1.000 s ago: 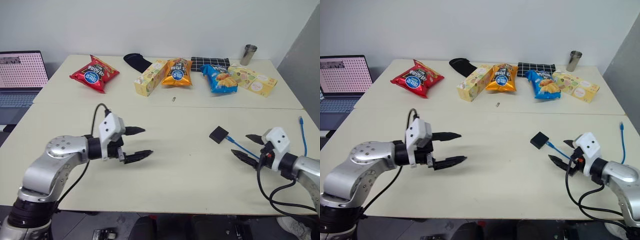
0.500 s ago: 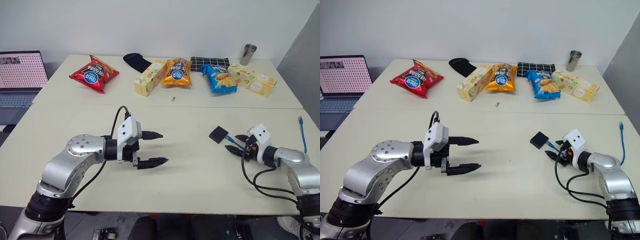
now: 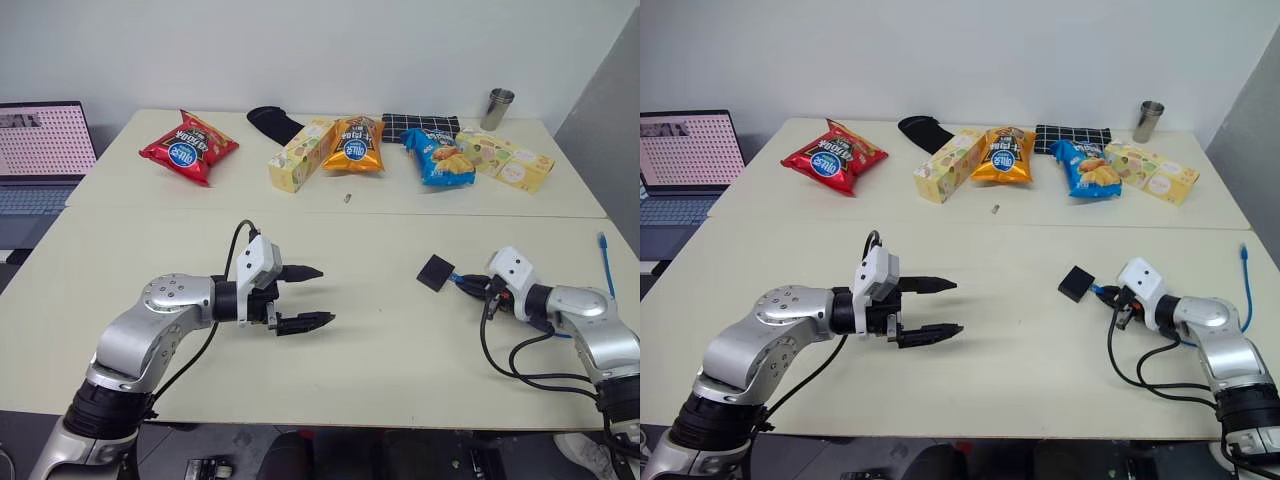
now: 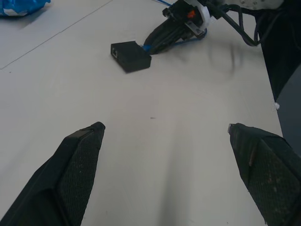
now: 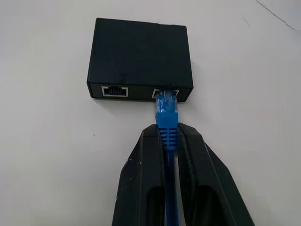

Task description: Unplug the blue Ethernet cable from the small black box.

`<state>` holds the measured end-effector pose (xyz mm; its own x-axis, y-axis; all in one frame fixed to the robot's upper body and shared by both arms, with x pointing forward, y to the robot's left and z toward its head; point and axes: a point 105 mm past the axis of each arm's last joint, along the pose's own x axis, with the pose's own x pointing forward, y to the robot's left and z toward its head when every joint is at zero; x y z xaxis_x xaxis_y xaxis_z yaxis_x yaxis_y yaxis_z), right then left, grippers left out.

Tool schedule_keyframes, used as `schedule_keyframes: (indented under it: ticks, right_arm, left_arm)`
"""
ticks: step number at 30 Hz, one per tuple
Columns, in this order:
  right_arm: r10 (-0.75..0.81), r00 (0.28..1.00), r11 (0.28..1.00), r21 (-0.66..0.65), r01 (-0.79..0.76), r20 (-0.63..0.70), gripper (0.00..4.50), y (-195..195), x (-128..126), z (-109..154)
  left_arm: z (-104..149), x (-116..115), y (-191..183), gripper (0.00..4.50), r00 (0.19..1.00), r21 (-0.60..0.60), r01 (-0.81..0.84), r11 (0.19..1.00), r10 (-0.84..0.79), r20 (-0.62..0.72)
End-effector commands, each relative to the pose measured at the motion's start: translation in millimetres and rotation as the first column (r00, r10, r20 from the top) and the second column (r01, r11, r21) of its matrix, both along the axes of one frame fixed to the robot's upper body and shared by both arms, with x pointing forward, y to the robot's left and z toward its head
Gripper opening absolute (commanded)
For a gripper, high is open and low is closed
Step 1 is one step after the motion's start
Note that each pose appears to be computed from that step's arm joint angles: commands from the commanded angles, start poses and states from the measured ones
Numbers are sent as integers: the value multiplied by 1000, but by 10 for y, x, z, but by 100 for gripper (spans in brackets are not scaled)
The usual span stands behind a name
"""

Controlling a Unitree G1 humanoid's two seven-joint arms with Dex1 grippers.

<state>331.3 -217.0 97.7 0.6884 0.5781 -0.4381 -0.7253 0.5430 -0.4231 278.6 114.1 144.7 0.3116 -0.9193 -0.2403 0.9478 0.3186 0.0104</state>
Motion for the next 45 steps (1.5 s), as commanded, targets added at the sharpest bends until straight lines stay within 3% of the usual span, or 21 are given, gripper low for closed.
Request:
schedule_keyframes:
  ticks: [1, 5, 9, 13, 20, 21, 33, 37, 39, 43, 45]
  right_arm:
    - [230, 941, 967, -164, -194, 246, 10, 394, -38, 418]
    - [440, 788, 889, -330, -316, 430, 10, 787, -128, 660]
    - [575, 635, 815, -424, -395, 515, 10, 1105, -255, 789]
    - [625, 558, 780, -439, -446, 545, 10, 1302, -355, 850]
    - [647, 509, 761, -443, -474, 568, 10, 1430, -411, 937]
    - [649, 503, 759, -443, -477, 570, 10, 1445, -419, 949]
    - [653, 483, 754, -438, -490, 584, 10, 1517, -460, 952]
    - [703, 454, 710, -505, -491, 547, 10, 1524, -484, 857]
    - [714, 437, 699, -521, -490, 548, 10, 1532, -497, 848]
    - [718, 455, 694, -503, -515, 526, 128, 1499, -543, 852]
    - [713, 508, 701, -464, -542, 483, 176, 1447, -566, 830]
  left_arm:
    - [118, 43, -5, 450, 996, -117, -48, 992, 38, -82]
    - [95, 18, -54, 450, 976, -189, -64, 980, 22, -215]
    - [100, 46, -130, 450, 963, -236, -87, 968, 21, -268]
    - [154, 104, -190, 450, 955, -288, -118, 950, 30, -294]
    - [169, 125, -259, 450, 955, -315, -121, 941, 23, -296]
    - [171, 122, -265, 412, 954, -321, -119, 940, 19, -298]
    - [195, 132, -241, 157, 952, -337, -121, 934, 13, -306]
    - [177, 152, -219, 88, 952, -324, -128, 937, 24, -305]
    - [172, 162, -210, 80, 952, -322, -130, 938, 27, -306]
    - [186, 173, -206, 80, 956, -317, -120, 941, 23, -294]
    - [182, 186, -205, 80, 961, -301, -112, 947, 26, -274]
